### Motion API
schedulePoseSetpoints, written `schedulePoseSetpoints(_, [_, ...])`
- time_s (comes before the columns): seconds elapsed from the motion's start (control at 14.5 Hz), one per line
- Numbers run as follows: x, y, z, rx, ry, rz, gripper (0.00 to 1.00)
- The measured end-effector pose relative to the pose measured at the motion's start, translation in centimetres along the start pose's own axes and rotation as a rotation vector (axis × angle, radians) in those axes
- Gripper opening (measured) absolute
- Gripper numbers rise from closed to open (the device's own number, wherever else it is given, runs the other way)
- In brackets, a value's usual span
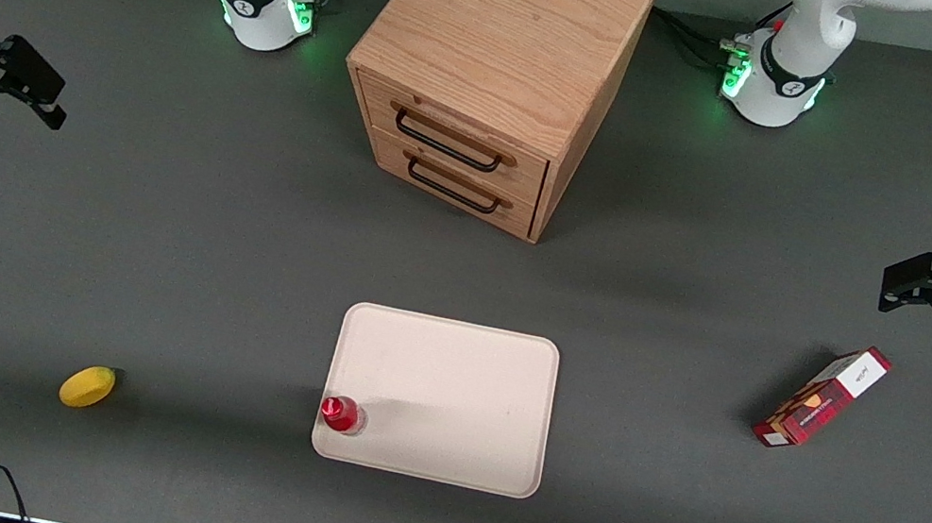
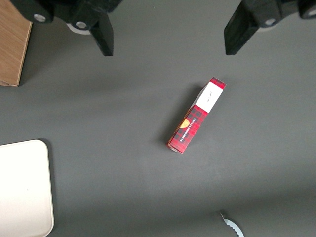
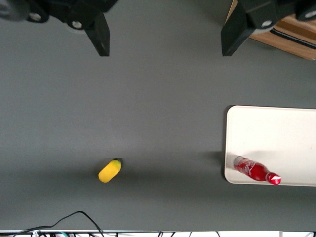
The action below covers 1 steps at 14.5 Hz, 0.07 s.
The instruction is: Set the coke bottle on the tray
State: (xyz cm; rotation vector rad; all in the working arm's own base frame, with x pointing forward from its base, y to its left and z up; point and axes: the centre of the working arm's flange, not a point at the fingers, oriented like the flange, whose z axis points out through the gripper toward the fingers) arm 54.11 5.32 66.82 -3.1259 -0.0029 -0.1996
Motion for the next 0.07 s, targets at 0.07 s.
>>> schedulePoseSetpoints(0.07, [-0.15, -0.32, 0.24, 0.001, -0.006, -0.006, 1.0])
